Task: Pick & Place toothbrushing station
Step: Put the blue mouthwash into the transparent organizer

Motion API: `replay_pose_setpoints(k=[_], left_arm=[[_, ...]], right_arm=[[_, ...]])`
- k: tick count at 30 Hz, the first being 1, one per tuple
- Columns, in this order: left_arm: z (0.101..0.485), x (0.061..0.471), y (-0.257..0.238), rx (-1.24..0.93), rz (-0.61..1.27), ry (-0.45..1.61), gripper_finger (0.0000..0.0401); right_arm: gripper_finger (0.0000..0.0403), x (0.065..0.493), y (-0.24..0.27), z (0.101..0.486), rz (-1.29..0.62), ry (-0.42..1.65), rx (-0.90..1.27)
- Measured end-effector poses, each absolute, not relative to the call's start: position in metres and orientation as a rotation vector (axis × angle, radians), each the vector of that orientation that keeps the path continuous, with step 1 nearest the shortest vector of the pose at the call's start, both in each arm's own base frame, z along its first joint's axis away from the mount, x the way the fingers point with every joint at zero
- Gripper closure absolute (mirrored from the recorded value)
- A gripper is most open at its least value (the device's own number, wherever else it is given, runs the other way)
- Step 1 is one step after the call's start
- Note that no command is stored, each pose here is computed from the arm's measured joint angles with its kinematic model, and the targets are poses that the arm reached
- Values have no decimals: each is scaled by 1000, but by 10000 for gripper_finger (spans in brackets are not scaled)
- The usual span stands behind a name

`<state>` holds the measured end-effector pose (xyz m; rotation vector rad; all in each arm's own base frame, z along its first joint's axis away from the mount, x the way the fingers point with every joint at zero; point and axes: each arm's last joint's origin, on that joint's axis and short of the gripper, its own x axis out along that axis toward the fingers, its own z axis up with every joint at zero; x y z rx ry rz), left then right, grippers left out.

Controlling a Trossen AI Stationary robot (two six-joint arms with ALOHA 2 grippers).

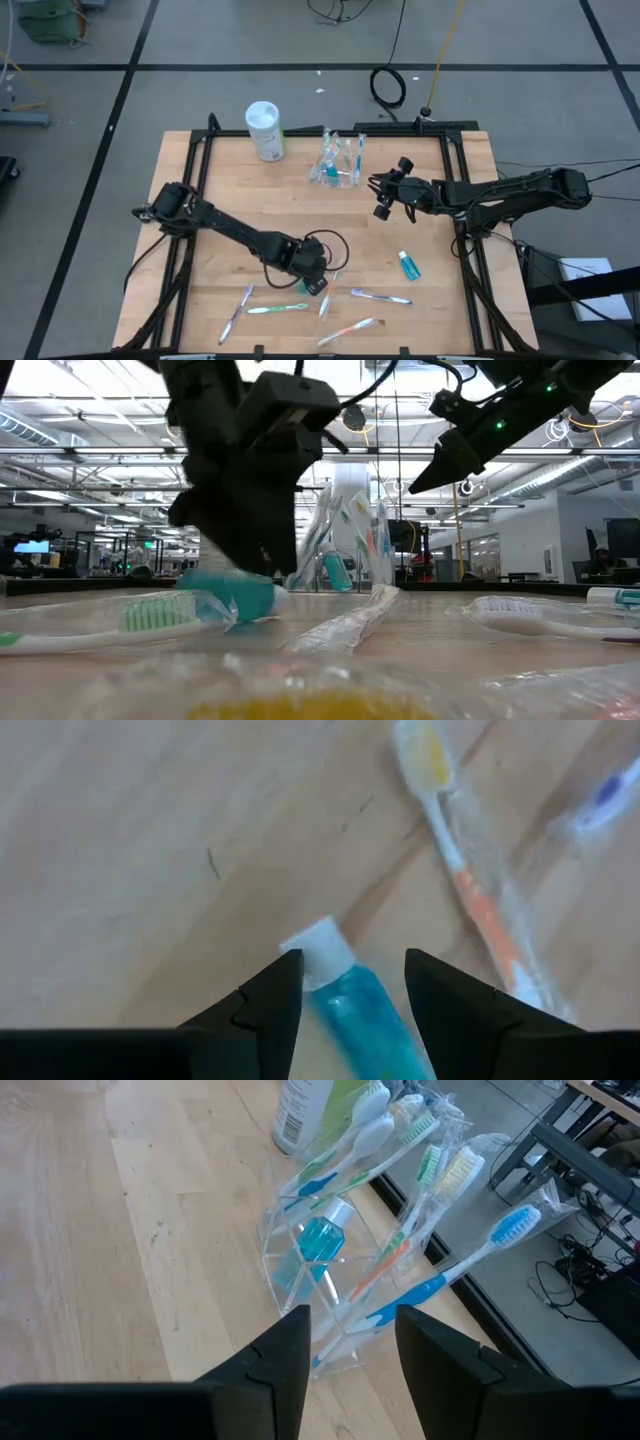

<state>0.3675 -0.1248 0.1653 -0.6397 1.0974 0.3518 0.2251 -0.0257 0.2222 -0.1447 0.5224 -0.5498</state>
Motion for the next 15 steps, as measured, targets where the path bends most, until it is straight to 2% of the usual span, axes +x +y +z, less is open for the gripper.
replay_pose_setpoints(k=[5,15], left_arm=[[189,374,-121,-603,386,1097,217],[176,374,-119,-595,389,1155,217]], right_arm=[[264,225,-26,222,-550,522,-145],[264,217,-25,202,-547,565,-155]])
